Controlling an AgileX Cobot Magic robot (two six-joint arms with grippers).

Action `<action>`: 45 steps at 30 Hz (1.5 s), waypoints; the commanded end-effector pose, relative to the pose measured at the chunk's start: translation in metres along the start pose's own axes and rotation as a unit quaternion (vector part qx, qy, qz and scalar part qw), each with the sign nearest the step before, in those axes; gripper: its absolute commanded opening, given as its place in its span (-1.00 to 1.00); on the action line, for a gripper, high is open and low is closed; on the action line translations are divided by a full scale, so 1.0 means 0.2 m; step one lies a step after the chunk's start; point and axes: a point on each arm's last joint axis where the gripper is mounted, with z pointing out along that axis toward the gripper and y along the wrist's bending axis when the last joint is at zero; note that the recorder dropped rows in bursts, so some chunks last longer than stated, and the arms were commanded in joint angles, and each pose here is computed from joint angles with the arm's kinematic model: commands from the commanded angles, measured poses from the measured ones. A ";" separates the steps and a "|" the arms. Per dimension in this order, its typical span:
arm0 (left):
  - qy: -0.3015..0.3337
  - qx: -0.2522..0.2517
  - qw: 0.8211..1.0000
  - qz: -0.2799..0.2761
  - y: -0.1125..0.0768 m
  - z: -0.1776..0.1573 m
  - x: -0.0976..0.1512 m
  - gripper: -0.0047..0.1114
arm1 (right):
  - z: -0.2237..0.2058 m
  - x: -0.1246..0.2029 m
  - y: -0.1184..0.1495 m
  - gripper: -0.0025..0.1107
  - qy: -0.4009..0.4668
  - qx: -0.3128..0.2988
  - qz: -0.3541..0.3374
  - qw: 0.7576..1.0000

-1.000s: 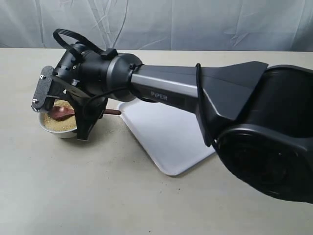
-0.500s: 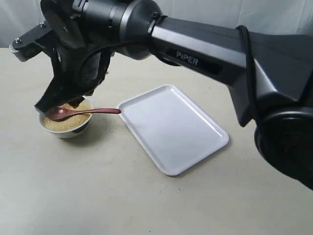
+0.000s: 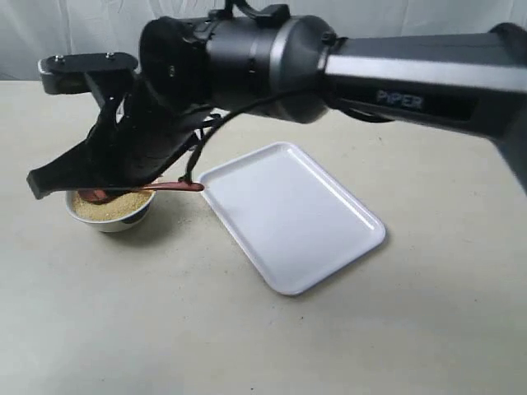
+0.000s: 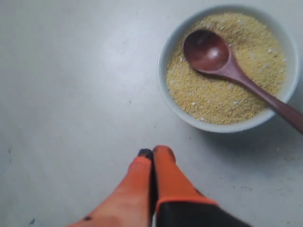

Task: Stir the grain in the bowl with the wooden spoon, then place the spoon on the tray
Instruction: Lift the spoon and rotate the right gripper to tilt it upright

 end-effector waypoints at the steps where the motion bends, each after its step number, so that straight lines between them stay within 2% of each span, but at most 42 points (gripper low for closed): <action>1: -0.003 0.000 1.000 -0.001 0.00 0.00 0.00 -0.92 | -0.12 0.05 -0.05 -0.97 -0.113 -0.002 0.059 0.992; 4: -0.003 0.000 1.000 -0.001 0.00 0.00 0.00 -0.92 | -0.14 0.13 -0.10 -0.97 -0.175 0.011 0.110 0.978; 7: -0.003 0.000 1.000 -0.001 0.00 0.00 0.00 -0.92 | -0.13 0.22 -0.17 -0.97 -0.237 0.037 0.181 0.954; 10: -0.003 0.000 1.000 -0.001 0.00 0.00 0.00 -0.92 | -0.11 0.33 -0.22 -0.97 -0.265 0.065 0.216 0.937; 13: -0.003 0.000 1.000 -0.001 0.00 0.00 0.00 -0.92 | -0.08 0.41 -0.26 -0.97 -0.264 0.068 0.257 0.927; 15: -0.003 0.000 1.000 -0.001 0.00 0.00 0.00 -0.92 | -0.06 0.44 -0.27 -0.97 -0.280 0.052 0.292 0.913; 16: -0.003 0.000 1.000 -0.001 0.00 0.00 0.00 -0.92 | -0.04 0.45 -0.27 -0.97 -0.290 0.030 0.323 0.900; 18: -0.003 0.000 1.000 -0.001 0.00 0.00 0.00 -0.92 | -0.01 0.46 -0.25 -0.97 -0.316 -0.033 0.330 0.889; 21: -0.003 0.000 1.000 -0.001 0.00 0.00 0.00 -0.92 | 0.06 0.50 -0.27 -0.97 -0.354 -0.131 0.391 0.840; 23: -0.003 0.000 1.000 -0.001 0.00 0.00 0.00 -0.92 | 0.09 0.53 -0.30 -0.97 -0.375 -0.143 0.412 0.818; 30: -0.003 0.000 1.000 -0.001 0.00 0.00 0.00 -0.92 | 0.25 0.66 -0.35 -0.97 -0.339 -0.123 0.508 0.782; 32: -0.003 0.000 1.000 -0.001 0.00 0.00 0.00 -0.92 | 0.27 0.68 -0.36 -0.85 -0.341 -0.111 0.522 0.774; 36: -0.003 0.000 1.000 -0.001 0.00 0.00 0.00 -0.92 | 0.28 0.68 -0.37 -0.31 -0.342 -0.102 0.530 0.769; 38: -0.003 0.000 1.000 -0.001 0.00 0.00 0.00 -0.92 | 0.30 0.67 -0.38 -0.16 -0.342 -0.100 0.537 0.764; 45: -0.003 0.000 1.000 -0.001 0.00 0.00 0.00 -0.92 | 0.39 0.55 -0.35 -0.14 -0.319 -0.091 0.563 0.757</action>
